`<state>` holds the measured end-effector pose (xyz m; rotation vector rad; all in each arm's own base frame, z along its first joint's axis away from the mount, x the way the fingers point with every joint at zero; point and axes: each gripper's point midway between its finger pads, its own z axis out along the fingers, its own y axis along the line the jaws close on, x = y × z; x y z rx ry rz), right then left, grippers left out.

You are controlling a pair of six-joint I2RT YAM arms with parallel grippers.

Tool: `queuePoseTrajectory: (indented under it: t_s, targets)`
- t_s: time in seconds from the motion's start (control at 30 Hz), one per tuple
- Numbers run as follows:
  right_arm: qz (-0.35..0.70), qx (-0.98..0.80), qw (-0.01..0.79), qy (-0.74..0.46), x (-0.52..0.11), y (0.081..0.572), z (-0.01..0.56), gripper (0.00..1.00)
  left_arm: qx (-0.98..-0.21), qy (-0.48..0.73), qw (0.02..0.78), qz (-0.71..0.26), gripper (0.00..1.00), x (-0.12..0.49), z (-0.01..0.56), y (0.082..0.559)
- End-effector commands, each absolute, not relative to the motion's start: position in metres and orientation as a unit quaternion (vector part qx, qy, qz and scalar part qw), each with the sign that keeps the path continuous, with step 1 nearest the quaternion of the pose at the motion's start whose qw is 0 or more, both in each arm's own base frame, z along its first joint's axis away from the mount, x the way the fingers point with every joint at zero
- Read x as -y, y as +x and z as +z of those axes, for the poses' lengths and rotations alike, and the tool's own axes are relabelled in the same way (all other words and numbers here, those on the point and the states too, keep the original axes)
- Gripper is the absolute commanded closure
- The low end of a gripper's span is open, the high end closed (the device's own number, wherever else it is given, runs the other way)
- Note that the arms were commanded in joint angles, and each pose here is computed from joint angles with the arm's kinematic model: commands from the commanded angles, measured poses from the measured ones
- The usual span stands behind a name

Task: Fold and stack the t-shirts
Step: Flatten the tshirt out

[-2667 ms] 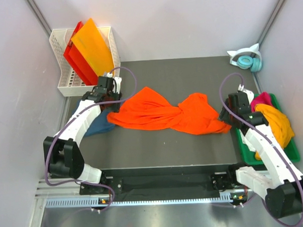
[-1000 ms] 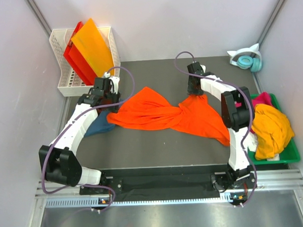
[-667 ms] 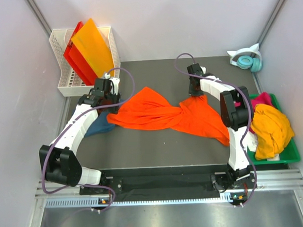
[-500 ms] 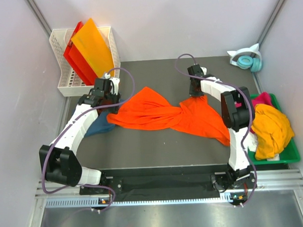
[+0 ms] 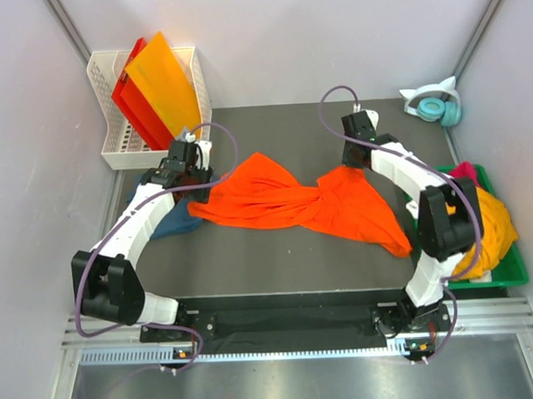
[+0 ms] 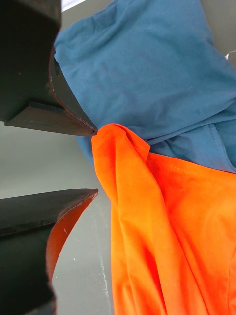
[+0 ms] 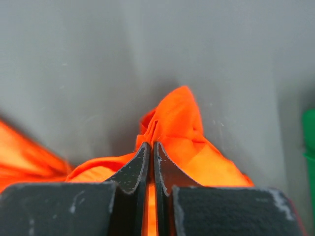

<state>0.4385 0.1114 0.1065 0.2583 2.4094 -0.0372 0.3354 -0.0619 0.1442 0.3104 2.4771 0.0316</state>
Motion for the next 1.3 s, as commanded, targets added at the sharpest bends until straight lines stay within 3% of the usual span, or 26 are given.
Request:
queuePoseTrajectory:
  t_s: [0.0, 0.6, 0.93, 1.27]
  targets:
    - [-0.003, -0.901, 0.421, 0.108, -0.106, 0.424, 0.168, 1.0, -0.942, 0.106, 0.317, 0.014, 0.48, 0.061, 0.132, 0.343]
    - [-0.036, -0.861, 0.48, 0.165, -0.047, 0.333, 0.225, 1.0, -0.949, 0.099, 0.297, 0.02, 0.5, 0.062, 0.117, 0.351]
    - [-0.027, -0.889, 0.426, 0.166, -0.05, 0.308, 0.168, 1.0, -0.954, 0.103, 0.283, 0.014, 0.51, 0.064, 0.11, 0.35]
    - [-0.017, -0.892, 0.42, 0.165, -0.056, 0.312, 0.158, 1.0, -0.96, 0.119, 0.252, -0.023, 0.5, 0.079, 0.092, 0.345]
